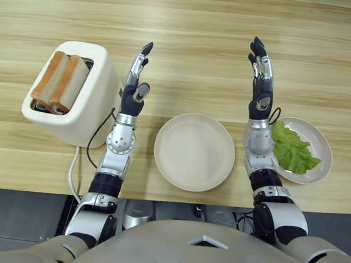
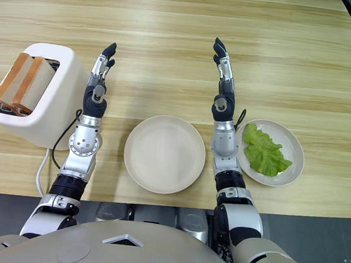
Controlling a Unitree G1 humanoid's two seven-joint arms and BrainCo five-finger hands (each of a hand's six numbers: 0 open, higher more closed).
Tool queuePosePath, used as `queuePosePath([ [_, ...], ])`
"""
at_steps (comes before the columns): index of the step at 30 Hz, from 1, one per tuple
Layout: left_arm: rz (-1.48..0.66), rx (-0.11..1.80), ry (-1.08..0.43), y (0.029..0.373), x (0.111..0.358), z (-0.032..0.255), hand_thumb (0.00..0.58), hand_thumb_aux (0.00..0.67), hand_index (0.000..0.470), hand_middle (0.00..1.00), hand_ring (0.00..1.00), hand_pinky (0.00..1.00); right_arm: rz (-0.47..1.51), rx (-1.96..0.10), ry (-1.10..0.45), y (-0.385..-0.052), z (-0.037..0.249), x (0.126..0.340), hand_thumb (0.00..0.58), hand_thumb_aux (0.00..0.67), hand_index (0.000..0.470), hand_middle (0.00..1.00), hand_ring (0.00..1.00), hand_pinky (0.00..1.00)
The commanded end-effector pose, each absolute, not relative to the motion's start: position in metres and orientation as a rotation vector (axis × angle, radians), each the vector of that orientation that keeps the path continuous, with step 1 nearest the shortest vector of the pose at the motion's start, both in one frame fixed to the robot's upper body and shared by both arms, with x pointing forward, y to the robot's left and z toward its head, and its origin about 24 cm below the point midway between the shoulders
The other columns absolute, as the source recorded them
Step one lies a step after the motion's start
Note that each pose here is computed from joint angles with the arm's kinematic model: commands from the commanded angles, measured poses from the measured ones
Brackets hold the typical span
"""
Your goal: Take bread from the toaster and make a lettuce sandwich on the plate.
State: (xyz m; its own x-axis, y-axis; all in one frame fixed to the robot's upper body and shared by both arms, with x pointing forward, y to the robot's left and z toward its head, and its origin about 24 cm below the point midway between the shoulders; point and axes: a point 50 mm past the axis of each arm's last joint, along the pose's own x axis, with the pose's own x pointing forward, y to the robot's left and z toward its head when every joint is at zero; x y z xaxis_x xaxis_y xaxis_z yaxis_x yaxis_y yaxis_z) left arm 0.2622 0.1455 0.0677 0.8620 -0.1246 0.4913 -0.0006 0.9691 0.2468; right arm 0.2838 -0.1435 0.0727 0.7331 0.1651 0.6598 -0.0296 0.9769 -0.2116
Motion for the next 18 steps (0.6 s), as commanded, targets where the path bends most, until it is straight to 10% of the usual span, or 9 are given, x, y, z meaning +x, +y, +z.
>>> queuePosePath([
  [1, -0.064, 0.258, -0.512, 0.148, 0.261, 0.063, 0.000, 0.000, 0.000, 0.00, 0.00, 0.00, 0.107, -0.192, -0.746, -0.144, 0.073, 0.283, 0.000, 0.000, 0.000, 0.00, 0.00, 0.00],
  [13, -0.063, 0.266, -0.519, 0.149, 0.260, 0.064, 0.000, 0.000, 0.000, 0.00, 0.00, 0.00, 0.106, -0.192, -0.746, -0.144, 0.072, 0.282, 0.000, 0.000, 0.000, 0.00, 0.00, 0.00],
  [18, 0.009, 0.522, -0.724, 0.160, 0.247, 0.114, 0.000, 0.000, 0.000, 0.00, 0.00, 0.00, 0.113, -0.186, -0.744, -0.142, 0.073, 0.284, 0.000, 0.000, 0.000, 0.00, 0.00, 0.00],
])
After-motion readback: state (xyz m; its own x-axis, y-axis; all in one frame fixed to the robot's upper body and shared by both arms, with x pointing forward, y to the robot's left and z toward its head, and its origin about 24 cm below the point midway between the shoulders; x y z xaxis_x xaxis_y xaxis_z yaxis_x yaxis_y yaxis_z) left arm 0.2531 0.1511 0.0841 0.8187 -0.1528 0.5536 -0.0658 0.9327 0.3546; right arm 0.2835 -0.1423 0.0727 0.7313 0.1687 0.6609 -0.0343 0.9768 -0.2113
